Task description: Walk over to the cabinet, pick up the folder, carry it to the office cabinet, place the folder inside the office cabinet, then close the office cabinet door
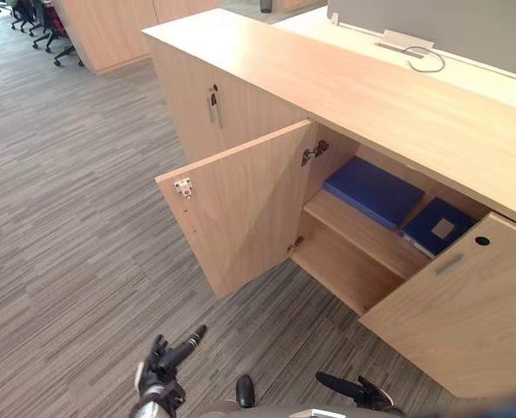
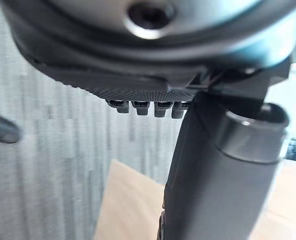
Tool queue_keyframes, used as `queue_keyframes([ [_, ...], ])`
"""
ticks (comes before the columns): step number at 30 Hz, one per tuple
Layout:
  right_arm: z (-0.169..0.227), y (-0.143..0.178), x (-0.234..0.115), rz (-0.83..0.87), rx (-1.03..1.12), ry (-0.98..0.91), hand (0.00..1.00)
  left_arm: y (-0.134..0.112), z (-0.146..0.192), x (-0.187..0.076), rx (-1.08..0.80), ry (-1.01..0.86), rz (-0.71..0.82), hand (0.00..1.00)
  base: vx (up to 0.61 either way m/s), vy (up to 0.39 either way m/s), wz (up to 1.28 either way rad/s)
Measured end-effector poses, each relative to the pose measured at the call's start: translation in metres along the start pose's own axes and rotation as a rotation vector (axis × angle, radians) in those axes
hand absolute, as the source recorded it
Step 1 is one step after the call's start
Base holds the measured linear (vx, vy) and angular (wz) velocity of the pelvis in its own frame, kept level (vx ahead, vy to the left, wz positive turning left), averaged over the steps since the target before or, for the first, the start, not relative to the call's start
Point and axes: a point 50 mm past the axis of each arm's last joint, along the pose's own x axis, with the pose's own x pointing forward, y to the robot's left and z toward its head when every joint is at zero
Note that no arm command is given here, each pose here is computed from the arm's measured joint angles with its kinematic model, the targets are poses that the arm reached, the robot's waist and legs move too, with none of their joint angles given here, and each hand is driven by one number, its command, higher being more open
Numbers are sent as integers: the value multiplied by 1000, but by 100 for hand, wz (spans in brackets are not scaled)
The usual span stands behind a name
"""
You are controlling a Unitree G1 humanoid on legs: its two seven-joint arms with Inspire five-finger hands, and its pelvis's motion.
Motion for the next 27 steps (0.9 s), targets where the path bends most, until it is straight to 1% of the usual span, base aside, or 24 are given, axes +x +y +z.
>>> queue_keyframes([
  [2,2,-2,0,0,-9,-8,100,7,30,4,53,-118,56,100,-54,0,-21],
  [8,0,-8,-1,0,-14,-8,100,19,88,13,224,-307,177,100,-18,-22,-16],
  [11,-5,-11,-2,3,-16,4,100,15,110,16,293,-369,187,100,63,-33,-6],
  [15,-11,-13,-3,2,-16,21,100,14,130,18,352,-420,210,100,99,-18,-21],
  [19,-15,-16,-4,-3,-17,35,100,2,156,23,451,-480,168,100,102,-4,-19],
  [21,-19,-20,-5,-8,-17,46,100,-10,171,27,537,-507,98,100,60,-30,-5],
  [23,-19,-24,-5,-9,-21,49,100,-16,179,31,588,-504,56,100,44,-45,-11],
  [26,-15,-35,-5,-22,-47,37,100,-27,188,42,602,-491,28,100,30,-75,-13],
  [27,-14,-34,-5,-18,-49,34,100,-29,192,44,602,-492,31,100,-47,-110,-12],
])
